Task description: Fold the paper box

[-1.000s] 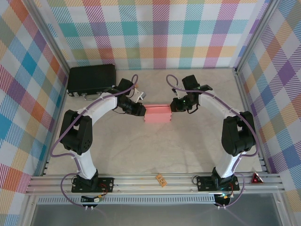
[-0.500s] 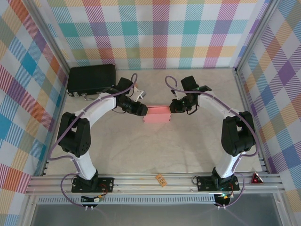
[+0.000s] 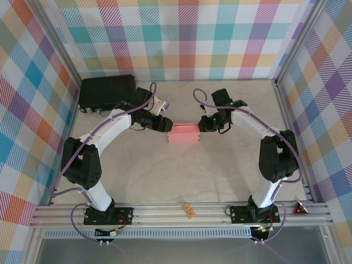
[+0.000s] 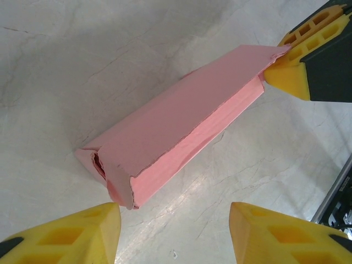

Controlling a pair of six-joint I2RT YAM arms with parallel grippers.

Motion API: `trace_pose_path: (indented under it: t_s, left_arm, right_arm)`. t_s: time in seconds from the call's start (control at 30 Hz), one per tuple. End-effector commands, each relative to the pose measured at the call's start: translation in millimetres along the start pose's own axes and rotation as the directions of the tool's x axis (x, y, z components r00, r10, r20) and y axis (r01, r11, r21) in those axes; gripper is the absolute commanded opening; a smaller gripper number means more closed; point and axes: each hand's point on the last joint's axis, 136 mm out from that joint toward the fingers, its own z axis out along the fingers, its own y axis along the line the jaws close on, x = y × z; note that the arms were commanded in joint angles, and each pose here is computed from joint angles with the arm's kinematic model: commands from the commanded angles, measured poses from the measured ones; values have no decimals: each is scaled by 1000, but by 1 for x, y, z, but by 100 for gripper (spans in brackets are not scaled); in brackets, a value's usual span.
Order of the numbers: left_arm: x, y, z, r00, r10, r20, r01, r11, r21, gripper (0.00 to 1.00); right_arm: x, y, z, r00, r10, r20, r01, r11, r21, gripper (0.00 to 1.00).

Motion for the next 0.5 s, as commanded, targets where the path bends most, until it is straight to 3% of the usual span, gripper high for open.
trace_pose_path:
  t_s: [0.0, 0.23, 0.47]
  left_arm:
    - [3, -3, 4, 1000, -1, -11, 1, 1000, 13, 51]
    - [10, -1, 16, 998, -24, -54, 26, 999, 43, 40]
    - [15, 4, 22, 997, -33, -73, 35, 999, 29, 35]
  right_arm:
    - [15, -2, 10, 998, 8, -66, -8, 1000, 3, 10]
    - [15, -2, 11, 998, 8, -67, -8, 1000, 3, 10]
    - [14, -1, 11, 998, 8, -67, -8, 1000, 0, 10]
